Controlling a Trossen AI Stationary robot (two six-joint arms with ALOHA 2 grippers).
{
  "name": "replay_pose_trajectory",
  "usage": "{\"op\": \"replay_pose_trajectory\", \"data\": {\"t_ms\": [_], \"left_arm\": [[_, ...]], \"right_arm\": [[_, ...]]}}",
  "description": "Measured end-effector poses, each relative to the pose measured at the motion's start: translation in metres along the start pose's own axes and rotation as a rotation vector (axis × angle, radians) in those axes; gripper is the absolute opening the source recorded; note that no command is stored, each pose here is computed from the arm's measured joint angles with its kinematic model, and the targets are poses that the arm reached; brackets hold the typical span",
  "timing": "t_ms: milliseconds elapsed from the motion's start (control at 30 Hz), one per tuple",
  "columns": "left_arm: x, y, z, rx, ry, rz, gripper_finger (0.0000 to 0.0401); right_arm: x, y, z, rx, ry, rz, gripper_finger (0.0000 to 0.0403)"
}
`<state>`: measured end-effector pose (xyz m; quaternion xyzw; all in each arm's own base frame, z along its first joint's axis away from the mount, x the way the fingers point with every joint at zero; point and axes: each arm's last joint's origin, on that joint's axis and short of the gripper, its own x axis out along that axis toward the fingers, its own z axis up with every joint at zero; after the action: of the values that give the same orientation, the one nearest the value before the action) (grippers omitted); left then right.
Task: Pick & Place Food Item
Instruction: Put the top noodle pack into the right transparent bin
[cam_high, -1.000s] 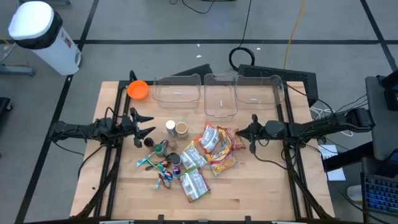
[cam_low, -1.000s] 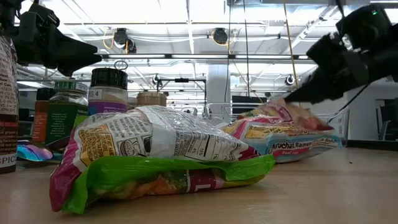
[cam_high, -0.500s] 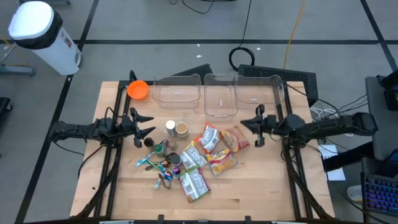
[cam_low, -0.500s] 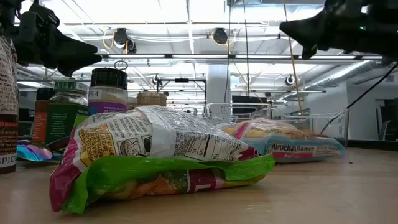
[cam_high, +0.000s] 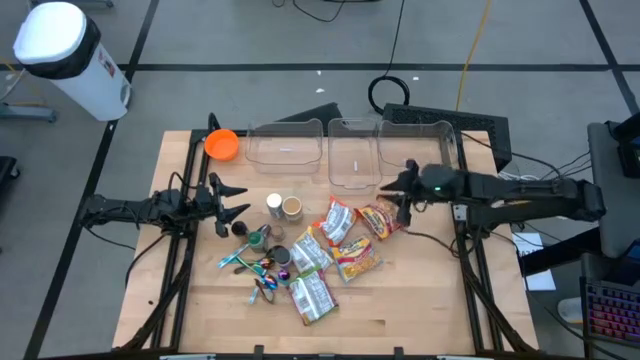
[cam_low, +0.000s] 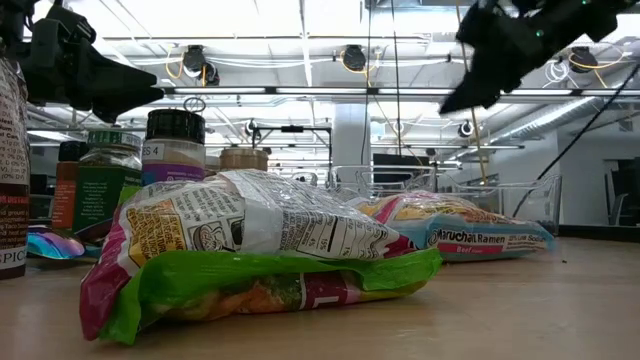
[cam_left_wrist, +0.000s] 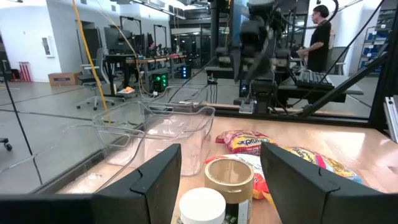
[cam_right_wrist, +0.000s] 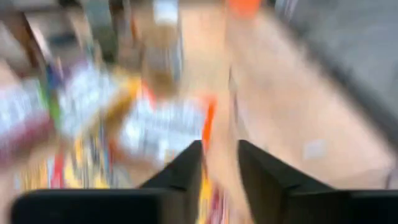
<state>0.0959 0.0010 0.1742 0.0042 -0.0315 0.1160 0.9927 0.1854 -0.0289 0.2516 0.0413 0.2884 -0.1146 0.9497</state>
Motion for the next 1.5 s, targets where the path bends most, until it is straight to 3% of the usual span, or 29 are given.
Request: {"op": "replay_pose_trajectory", "data": {"t_ms": [133, 233, 467, 767, 1267, 1500], "left_arm": [[0.000, 0.000, 0.000, 0.000, 0.000, 0.000, 0.0228], [0.000, 0.000, 0.000, 0.000, 0.000, 0.000, 0.0228], [0.000, 0.000, 0.000, 0.000, -0.001, 0.000, 0.0228], [0.000, 0.000, 0.000, -0.002, -0.004, 0.000, 0.0228], [0.000, 0.000, 0.000, -0.002, -0.005, 0.000, 0.0228], [0.000, 0.000, 0.000, -0.002, -0.005, 0.000, 0.0228]], "right_arm": [[0.020, 0.005, -0.017, -0.012, 0.247, 0.018, 0.0202], [0.036, 0.009, -0.030, -0.016, 0.338, 0.051, 0.0246], [0.065, 0.010, -0.048, -0.024, 0.388, 0.040, 0.0265], [0.080, 0.010, -0.059, -0.032, 0.462, 0.024, 0.0211], [0.079, 0.009, -0.058, -0.040, 0.451, -0.015, 0.0058], [0.074, 0.009, -0.055, -0.041, 0.434, -0.007, 0.0006]]}}
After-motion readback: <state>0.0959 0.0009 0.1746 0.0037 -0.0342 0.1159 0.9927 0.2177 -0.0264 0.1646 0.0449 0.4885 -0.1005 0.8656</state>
